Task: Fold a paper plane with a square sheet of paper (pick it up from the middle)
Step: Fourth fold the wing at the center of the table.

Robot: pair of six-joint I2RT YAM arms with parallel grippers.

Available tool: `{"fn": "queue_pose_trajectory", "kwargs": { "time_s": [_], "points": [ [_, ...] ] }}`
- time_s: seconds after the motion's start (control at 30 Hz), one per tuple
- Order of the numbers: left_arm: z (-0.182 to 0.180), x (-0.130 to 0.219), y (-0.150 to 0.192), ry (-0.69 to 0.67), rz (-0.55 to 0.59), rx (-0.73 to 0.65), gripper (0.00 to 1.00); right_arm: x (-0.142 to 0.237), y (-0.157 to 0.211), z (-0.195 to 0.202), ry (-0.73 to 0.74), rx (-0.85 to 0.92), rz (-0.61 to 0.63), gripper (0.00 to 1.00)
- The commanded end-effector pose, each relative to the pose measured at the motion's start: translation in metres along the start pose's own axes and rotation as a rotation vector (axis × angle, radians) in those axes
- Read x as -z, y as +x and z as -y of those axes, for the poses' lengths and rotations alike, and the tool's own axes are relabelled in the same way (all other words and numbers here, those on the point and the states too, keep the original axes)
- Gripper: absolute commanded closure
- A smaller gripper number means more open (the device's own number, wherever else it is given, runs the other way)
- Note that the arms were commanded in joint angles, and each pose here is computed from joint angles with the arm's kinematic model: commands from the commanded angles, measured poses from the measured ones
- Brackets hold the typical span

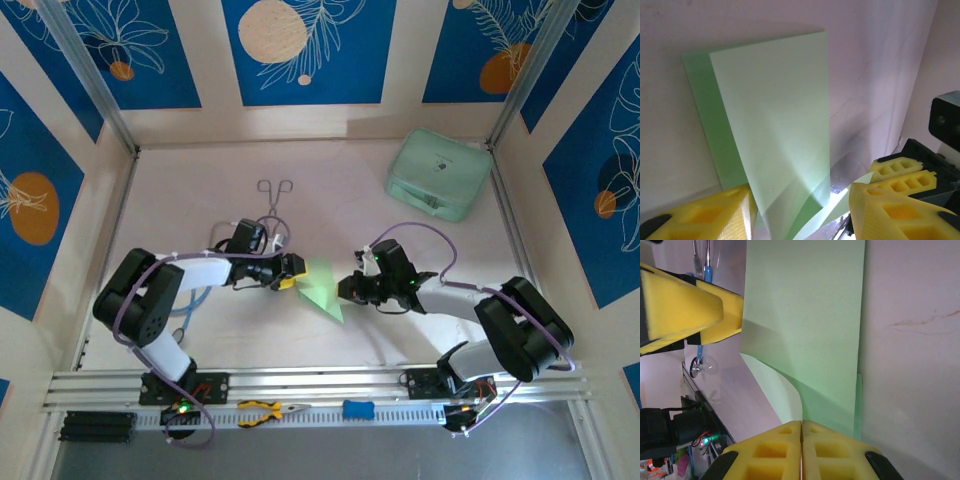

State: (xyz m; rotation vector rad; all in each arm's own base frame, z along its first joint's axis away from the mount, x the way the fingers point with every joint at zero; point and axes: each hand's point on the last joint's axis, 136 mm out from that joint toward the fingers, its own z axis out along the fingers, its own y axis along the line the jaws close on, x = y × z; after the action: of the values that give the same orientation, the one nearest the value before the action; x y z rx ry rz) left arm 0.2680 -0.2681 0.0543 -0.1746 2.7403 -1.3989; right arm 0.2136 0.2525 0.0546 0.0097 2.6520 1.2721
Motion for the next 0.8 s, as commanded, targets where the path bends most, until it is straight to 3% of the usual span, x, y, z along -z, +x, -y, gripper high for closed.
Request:
{"fn": "queue_pose_trajectory", "kwargs": {
  "time_s": [0.0,0.13,0.23,0.33,0.43,0.57,0.77],
  "points": [
    [0.012,-0.002,-0.010,0.056,-0.002,0.005,0.50,0.003,0.004,-0.001,-0.022,0.000,-0.009,0.90],
    [0.013,-0.004,-0.011,0.071,-0.002,0.014,0.56,0.004,0.003,0.002,-0.019,-0.005,-0.006,0.90],
    [0.014,-0.003,-0.011,0.077,0.006,0.018,0.69,0.004,0.004,0.004,-0.008,-0.008,-0.010,0.88],
    [0.015,-0.003,-0.012,0.091,0.019,0.030,0.83,0.005,0.004,0.008,0.029,-0.016,-0.011,0.82],
    [0.015,-0.001,-0.014,0.090,0.045,0.044,0.90,0.008,0.005,0.010,0.078,-0.005,0.007,0.71],
    [0.015,0.002,-0.018,0.083,0.098,0.074,0.95,0.021,0.003,0.011,0.160,0.030,0.069,0.58],
    [0.009,0.010,-0.022,0.045,0.186,0.103,0.99,0.039,0.000,0.002,0.222,0.172,0.174,0.50]
  ]
}}
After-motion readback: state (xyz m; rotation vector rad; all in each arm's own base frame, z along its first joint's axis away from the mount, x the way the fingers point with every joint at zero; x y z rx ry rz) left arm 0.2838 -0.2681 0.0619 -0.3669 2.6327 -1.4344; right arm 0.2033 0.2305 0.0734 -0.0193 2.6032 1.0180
